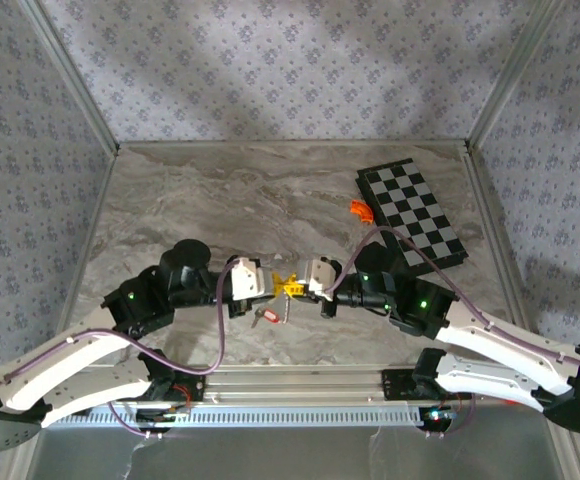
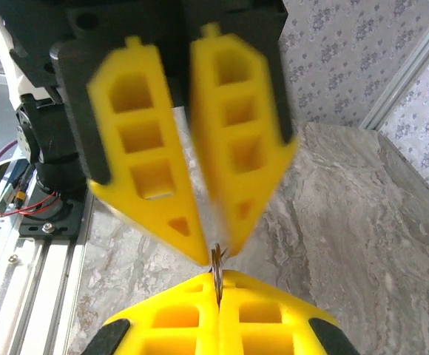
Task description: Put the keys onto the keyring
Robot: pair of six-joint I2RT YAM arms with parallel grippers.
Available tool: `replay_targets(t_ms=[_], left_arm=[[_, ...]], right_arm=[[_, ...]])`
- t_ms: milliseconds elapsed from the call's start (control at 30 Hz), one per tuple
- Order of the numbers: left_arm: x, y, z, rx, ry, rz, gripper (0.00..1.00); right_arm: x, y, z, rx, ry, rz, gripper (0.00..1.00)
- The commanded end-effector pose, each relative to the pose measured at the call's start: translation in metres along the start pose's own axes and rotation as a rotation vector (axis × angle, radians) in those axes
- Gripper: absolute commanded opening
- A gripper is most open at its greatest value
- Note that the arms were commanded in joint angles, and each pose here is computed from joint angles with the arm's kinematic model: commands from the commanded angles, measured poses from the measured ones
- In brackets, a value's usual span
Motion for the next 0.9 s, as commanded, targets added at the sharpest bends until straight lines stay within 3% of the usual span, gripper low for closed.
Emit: replay_targets(t_ms=[0,167,300,667,867], left_arm=[[0.023,-0.016,0.005,0.077,-0.006,-0.158,0.23],[0.023,-0.028,0.001,0.115,-0.052,-0.267,0.22],[0.022,-0.028,-0.003,0.094,-0.068,-0.287,0.20],[0.031,-0.019,-0.002,0.077,-0.066,-0.352,0.20],[0.036,-0.014,-0.002,0.054,-0.064,-0.365,0.20]], right_arm=[[0.018,-0.009,0.003,0.027,0.011,-0.089,0.00],[0.033,-0.018,0.002,0.083,0.086,-0.206,0.00],[0.041,-0.025,-0.001,0.111,0.122,-0.283,0.00],[0.054,-0.033,0.006,0.211,0.157,-0.391,0.00],[0.053,-0.031,0.009,0.234,0.163,-0.392,0.00]])
Point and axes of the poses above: each hand's point on the last joint's axis, 136 mm out from that joint toward the fingers, its own y axis out along the fingers, its own z axis along the line the jaws close on, x = y × z, the point moved 2 cm from there along -y, back along the fingers, and after that the axes turned 5 degrees about y, right-handed, at the moved point
